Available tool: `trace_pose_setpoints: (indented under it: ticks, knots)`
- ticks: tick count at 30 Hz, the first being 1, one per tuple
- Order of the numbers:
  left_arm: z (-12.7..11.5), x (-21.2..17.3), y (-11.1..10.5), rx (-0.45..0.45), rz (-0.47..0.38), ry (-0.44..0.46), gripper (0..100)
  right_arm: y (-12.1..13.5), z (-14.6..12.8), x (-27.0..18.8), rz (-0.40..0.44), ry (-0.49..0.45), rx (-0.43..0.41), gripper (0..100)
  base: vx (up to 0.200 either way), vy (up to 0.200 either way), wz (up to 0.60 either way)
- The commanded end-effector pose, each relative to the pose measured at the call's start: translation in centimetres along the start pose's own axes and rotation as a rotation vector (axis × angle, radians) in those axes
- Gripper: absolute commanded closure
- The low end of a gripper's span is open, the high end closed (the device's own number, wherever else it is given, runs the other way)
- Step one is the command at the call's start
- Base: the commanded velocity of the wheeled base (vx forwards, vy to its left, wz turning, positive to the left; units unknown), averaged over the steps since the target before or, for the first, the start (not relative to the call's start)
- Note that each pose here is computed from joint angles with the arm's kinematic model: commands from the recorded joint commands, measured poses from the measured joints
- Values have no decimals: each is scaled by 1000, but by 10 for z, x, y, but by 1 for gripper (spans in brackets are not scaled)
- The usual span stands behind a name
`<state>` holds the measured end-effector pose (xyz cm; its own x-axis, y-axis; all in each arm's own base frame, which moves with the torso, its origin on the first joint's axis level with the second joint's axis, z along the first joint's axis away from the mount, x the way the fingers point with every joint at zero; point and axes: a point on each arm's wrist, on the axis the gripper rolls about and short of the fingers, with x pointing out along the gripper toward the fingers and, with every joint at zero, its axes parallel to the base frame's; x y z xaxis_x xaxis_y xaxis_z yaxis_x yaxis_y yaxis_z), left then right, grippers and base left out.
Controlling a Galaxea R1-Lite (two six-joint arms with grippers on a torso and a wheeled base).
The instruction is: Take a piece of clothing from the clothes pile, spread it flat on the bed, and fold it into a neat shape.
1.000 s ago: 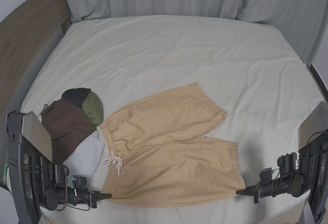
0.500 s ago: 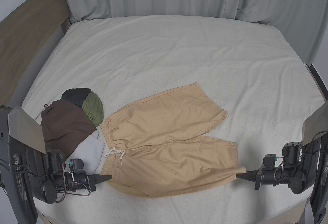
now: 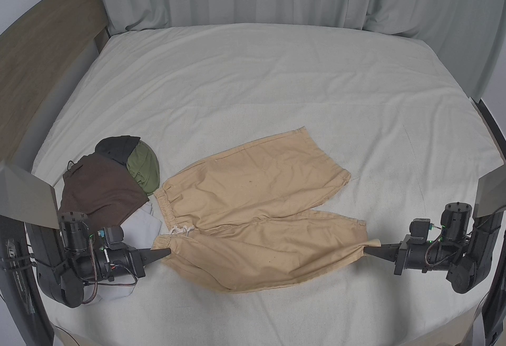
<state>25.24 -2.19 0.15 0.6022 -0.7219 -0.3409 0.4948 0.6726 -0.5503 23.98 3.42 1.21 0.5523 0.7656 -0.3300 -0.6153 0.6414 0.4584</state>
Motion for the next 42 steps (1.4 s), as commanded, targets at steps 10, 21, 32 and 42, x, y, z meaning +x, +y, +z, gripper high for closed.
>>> trace_pose_setpoints:
  ticks: [10,21,32,42]
  knots:
    - [13,2,1,-9,-6,-49,100,12,15,-3,28,-48,30,100,0,0,0]
    - [21,2,0,-51,-8,-75,100,47,39,-13,128,-109,218,100,0,0,0]
    - [29,4,2,-68,-9,-104,100,48,45,-8,142,-120,300,100,0,0,0]
    - [31,2,4,-75,-1,-115,100,46,50,-6,140,-138,290,100,0,0,0]
